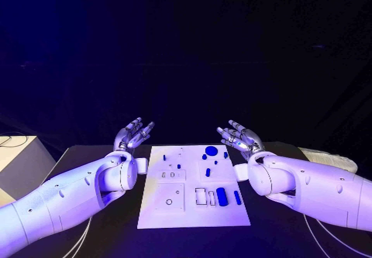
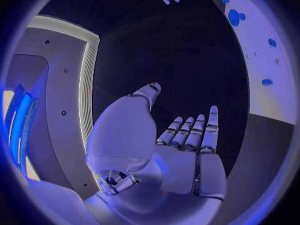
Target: Assemble the parts on the task board
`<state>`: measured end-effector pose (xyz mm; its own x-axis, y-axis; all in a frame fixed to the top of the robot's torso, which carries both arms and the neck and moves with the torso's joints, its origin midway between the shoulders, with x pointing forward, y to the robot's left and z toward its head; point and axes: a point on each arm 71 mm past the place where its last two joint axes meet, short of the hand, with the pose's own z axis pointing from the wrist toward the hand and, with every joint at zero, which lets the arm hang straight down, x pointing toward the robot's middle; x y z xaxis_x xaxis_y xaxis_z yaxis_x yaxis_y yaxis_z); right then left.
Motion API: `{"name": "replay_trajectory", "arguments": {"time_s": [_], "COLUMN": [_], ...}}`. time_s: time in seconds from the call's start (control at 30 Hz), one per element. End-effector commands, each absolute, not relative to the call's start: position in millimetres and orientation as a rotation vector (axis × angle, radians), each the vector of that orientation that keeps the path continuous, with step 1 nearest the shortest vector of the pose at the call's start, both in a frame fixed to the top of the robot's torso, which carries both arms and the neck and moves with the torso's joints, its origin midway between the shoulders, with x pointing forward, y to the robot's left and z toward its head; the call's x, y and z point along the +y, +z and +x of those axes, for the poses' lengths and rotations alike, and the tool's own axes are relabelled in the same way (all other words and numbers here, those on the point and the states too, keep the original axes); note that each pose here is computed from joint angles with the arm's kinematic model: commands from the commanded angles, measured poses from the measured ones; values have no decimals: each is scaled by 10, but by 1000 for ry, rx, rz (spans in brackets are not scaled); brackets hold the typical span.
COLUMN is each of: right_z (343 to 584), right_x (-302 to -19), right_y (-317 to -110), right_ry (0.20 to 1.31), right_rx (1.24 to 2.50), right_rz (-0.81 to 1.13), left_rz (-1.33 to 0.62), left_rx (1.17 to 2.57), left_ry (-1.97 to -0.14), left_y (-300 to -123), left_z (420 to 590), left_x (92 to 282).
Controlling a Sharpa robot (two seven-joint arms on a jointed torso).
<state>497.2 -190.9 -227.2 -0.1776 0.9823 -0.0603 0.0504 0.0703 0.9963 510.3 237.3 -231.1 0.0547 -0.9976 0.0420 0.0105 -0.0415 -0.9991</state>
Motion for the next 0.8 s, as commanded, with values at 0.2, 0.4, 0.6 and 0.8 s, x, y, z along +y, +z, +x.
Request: {"name": "replay_trajectory", "arguments": {"time_s": [0.2,0.4,0.6,0.8], "right_z": [5033,5275,5337,5424], "right_x": [-1786,-1976,-1987,-1994], "right_y": [-2299,-1945,-1792,-1621], "right_ry": [1359,1138,1043,913], "right_rx": [1650,1559,1526,1497], "right_rz": [984,489,293,93], "left_rz": [-1195,-1143,-1125,-1097], "left_rx": [1222,1175,1165,1200], "left_ry": [-1269,-1349,-1403,-1470], "left_y": [-2310,-2093,-1958,-1830], "left_z": [5115,4990,4943,4859], "left_x": [2294,2454,2445,2396]}}
